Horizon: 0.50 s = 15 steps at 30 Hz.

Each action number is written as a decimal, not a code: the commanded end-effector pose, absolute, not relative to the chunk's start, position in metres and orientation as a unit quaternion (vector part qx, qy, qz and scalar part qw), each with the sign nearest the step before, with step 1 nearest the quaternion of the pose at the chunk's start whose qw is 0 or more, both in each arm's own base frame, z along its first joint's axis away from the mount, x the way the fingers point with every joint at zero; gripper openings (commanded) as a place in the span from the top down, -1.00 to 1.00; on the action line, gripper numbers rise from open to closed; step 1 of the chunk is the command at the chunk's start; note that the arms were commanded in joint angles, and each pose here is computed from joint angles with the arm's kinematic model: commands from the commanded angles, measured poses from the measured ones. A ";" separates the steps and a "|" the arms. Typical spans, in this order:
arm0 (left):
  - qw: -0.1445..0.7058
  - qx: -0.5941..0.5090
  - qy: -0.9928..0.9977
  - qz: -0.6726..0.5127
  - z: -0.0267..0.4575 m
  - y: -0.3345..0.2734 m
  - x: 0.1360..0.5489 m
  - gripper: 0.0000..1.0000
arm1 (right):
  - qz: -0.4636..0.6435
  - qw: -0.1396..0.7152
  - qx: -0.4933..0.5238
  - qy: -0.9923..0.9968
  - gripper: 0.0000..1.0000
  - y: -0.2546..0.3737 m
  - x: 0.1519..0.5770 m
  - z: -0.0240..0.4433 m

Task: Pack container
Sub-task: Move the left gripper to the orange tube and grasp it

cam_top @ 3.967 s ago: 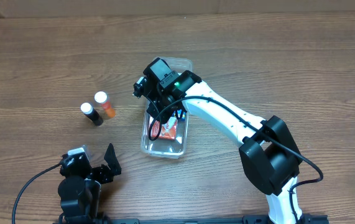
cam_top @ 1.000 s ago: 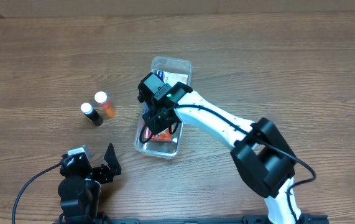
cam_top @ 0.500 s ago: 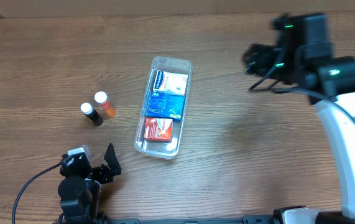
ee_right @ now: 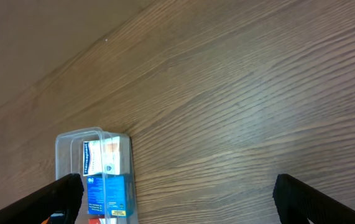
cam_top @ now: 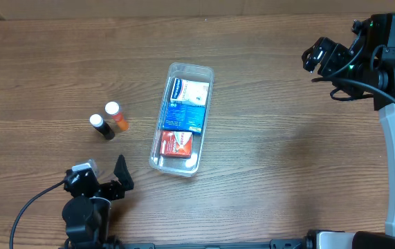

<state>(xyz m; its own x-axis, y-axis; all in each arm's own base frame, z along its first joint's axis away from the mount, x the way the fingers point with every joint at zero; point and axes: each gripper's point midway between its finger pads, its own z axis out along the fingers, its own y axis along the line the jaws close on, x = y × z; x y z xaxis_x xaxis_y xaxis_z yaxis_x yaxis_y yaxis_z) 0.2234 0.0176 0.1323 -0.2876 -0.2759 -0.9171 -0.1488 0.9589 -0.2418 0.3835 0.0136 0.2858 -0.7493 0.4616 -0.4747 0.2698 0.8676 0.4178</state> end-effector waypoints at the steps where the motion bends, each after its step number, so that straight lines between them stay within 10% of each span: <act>1: 0.570 -0.131 0.800 -0.132 0.132 -0.005 0.223 -1.00 | 0.168 0.301 0.201 0.917 -1.00 0.013 0.383 0.292; 8: 0.591 -0.115 0.780 -0.171 0.162 -0.017 0.222 -1.00 | 0.168 0.301 0.201 0.917 -1.00 0.013 0.383 0.292; 15: 0.583 -0.125 0.790 -0.141 0.299 -0.008 0.219 -1.00 | 0.168 0.301 0.201 0.917 -1.00 0.013 0.383 0.292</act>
